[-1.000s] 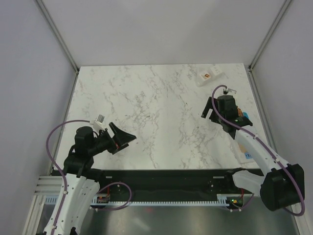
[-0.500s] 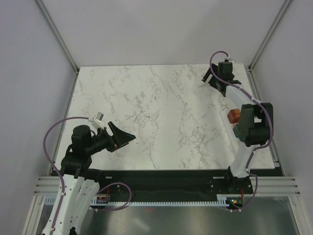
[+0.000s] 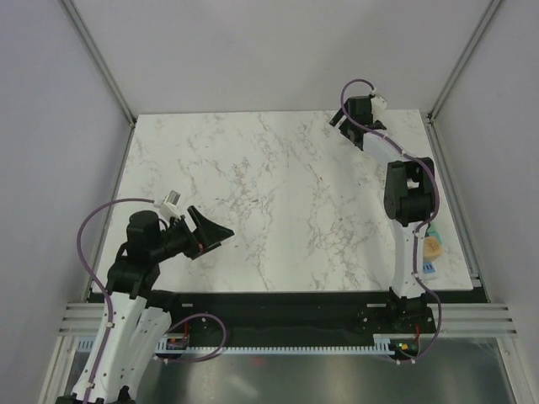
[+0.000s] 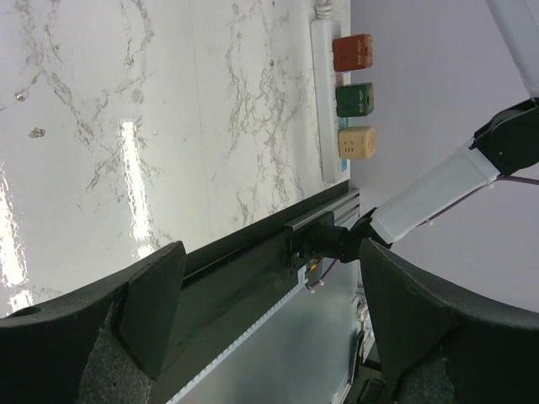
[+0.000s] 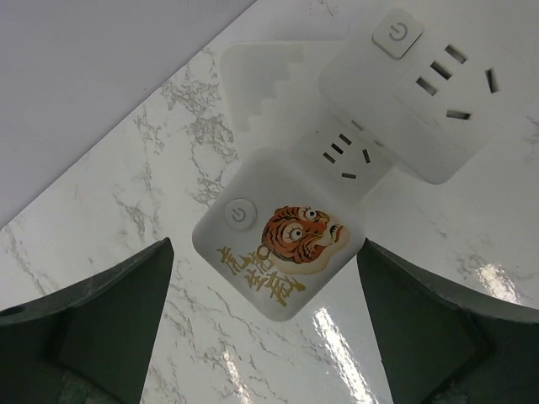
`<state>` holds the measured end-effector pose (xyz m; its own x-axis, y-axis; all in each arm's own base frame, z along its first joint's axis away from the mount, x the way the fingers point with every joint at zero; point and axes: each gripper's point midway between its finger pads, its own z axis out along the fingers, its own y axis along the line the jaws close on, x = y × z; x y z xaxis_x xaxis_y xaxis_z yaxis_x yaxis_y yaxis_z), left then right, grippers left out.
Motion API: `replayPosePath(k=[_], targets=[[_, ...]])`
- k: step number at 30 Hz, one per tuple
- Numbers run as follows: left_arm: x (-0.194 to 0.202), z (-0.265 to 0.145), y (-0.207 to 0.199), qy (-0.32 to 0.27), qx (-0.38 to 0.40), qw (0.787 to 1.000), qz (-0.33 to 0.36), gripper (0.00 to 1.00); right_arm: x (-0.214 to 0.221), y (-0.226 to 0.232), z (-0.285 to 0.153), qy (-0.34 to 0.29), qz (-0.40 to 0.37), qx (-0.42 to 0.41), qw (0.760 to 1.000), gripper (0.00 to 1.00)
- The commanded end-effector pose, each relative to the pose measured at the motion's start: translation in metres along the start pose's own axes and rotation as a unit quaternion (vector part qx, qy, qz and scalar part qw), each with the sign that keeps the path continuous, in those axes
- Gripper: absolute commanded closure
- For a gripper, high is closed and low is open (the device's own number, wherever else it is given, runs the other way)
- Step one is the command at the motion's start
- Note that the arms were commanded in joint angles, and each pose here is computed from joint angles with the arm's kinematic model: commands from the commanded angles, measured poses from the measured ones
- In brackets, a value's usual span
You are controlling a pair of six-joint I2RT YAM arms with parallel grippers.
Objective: Pull the plug off the socket
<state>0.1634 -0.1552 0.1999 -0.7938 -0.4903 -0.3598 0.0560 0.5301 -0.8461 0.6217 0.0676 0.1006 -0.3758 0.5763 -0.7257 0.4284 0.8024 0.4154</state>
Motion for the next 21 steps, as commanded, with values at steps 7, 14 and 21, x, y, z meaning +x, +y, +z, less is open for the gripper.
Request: replayPosePath(k=[7,14,21], targets=[[-0.009,-0.008,-0.02,-0.022,0.029,0.999,0.029,0.11,0.005,-0.017,0.02,-0.014,-0.002,0.062,0.998,0.02],[-0.008,-0.009,-0.022,-0.019,0.032,0.999,0.027,0.11,0.001,-0.018,0.019,-0.018,-0.035,0.072,0.997,0.02],[-0.007,-0.013,-0.026,-0.024,0.041,0.998,0.03,0.12,-0.015,-0.016,0.015,-0.036,-0.047,0.084,0.995,0.02]])
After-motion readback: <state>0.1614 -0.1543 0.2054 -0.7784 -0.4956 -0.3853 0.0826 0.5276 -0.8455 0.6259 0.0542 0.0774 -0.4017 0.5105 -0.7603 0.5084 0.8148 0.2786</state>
